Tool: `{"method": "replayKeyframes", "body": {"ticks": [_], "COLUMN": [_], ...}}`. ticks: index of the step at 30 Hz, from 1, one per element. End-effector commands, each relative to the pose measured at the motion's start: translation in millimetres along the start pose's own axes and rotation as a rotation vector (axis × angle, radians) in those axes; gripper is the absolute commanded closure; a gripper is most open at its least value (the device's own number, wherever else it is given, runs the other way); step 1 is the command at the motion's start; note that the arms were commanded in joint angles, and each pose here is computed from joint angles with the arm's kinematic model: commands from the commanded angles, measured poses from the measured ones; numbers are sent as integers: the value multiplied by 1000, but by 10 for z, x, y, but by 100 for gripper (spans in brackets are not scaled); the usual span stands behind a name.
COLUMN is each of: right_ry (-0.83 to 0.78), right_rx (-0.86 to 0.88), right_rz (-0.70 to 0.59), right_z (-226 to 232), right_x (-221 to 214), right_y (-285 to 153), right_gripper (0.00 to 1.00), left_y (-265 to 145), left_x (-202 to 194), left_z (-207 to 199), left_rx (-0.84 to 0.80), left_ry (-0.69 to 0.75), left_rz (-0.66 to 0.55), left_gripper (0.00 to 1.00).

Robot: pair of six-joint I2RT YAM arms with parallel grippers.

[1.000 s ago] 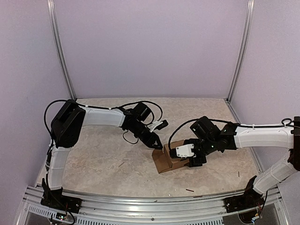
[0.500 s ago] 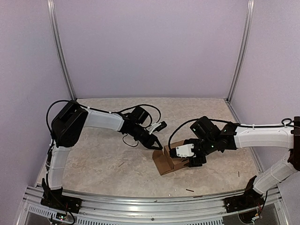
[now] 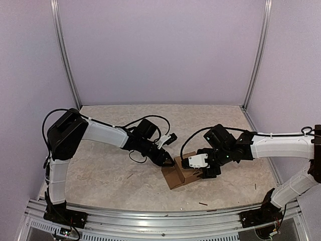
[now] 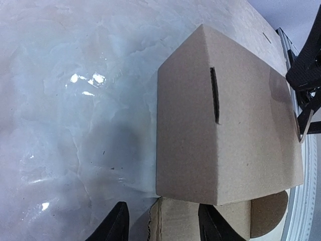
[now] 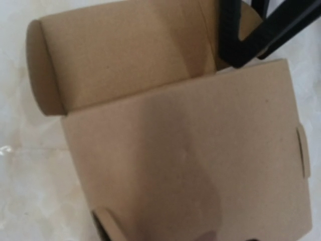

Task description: Fold the paper box

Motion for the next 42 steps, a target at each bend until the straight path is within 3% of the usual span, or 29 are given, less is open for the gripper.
{"method": "replayKeyframes", "body": {"ticks": [1,4,7,15,22,25,27,35,42], "right_ry": [18,19,20,21,20,19,20,19,16], "right_rx": [-16,-14,-20,-24,-24,-25,-22,-16,-13], "right_rz": [-25,-25,-29,-43,-43,-42,-41,-42,-39], "right_z": [-70,-57,-50,-31,-19,-24,-18,-26,-15], "right_x": [36,29,27,33,25,24,21,28,24], "right_y": [-73,-76,-91,-96,-101,-101,-95,-83,-73], "right_gripper": [29,29,29,28,28,28,28,29,29], "left_y": [-170,-196,-184,-128,-29,4,-1,50,62], "left_x": [176,174,144,149,128,99,91,53,64], "left_z": [-24,5,29,116,195,239,233,232,205], "left_rx": [51,20,5,-68,-78,-59,-60,-105,-149], "left_ry": [-97,-180,-196,-203,-241,-264,-271,-310,-276], "left_rz": [-52,-34,-17,20,67,82,88,129,126], "left_gripper": [51,43,45,72,76,68,68,92,97]}}
Point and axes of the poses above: each gripper's point midway between its finger pads, its own y axis out along the fingers, its own z axis along the line the jaws close on, x = y × z, the point moved 7 cm from there along -y, back along the fingers, and after that the axes turned 13 degrees about -y, right-handed, at the moved point
